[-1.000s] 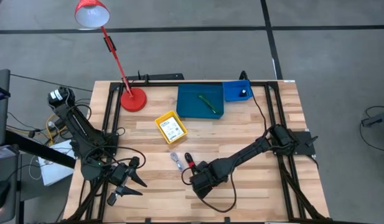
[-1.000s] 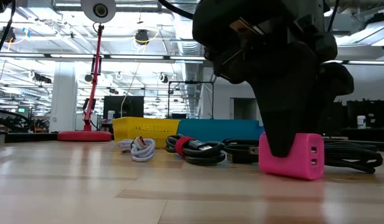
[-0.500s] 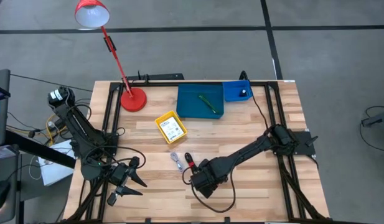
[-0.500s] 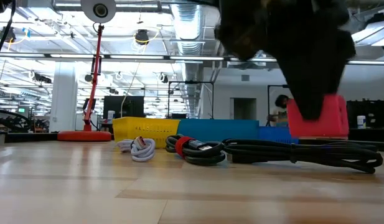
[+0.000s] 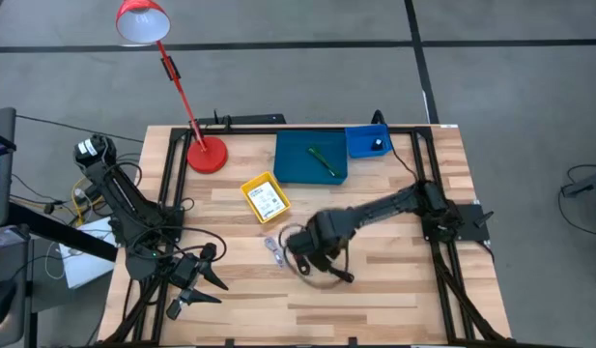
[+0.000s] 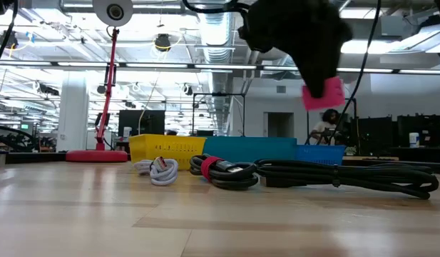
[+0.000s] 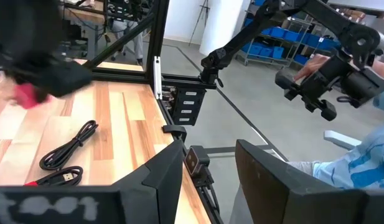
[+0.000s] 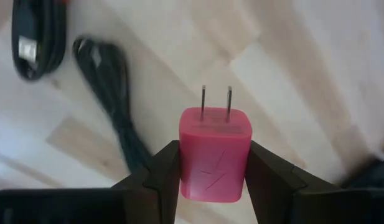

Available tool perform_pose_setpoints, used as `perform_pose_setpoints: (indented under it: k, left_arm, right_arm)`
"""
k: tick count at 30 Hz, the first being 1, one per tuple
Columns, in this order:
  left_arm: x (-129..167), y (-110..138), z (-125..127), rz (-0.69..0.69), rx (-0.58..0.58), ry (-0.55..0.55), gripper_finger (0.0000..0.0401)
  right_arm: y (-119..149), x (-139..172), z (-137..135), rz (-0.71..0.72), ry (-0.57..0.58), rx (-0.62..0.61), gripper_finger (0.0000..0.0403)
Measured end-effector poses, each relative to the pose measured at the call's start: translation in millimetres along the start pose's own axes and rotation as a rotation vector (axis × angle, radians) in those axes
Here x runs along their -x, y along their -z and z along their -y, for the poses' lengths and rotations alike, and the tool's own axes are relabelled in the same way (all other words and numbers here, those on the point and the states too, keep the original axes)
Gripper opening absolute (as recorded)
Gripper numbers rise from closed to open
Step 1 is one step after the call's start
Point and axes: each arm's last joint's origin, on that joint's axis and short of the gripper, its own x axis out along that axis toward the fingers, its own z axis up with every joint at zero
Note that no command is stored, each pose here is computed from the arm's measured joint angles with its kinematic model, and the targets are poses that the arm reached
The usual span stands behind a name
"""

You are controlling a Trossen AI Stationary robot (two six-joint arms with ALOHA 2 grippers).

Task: Pick and place items into bin
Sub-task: Put the pink charger adapter into the blue bin

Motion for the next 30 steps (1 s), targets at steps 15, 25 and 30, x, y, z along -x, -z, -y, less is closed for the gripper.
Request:
perform_pose_setpoints:
  k: [15,25,30]
  left_arm:
    - [0,5,-2,-0.043,-0.021,-0.017,0.0137]
    - [0,3,-2,-0.029,-0.075,-0.017,0.0137]
    - [-2,1,-5,-0.015,-0.22,-0.031,0.0137]
  right_arm:
    - [-99,1,107,0.03,0.034,0.02,0.0138]
    - [-144,-7,200,0.018,0.085,-0.013,0.0138]
    - [-157,-14,250,-0.01,0.092,-0.053,0.0143]
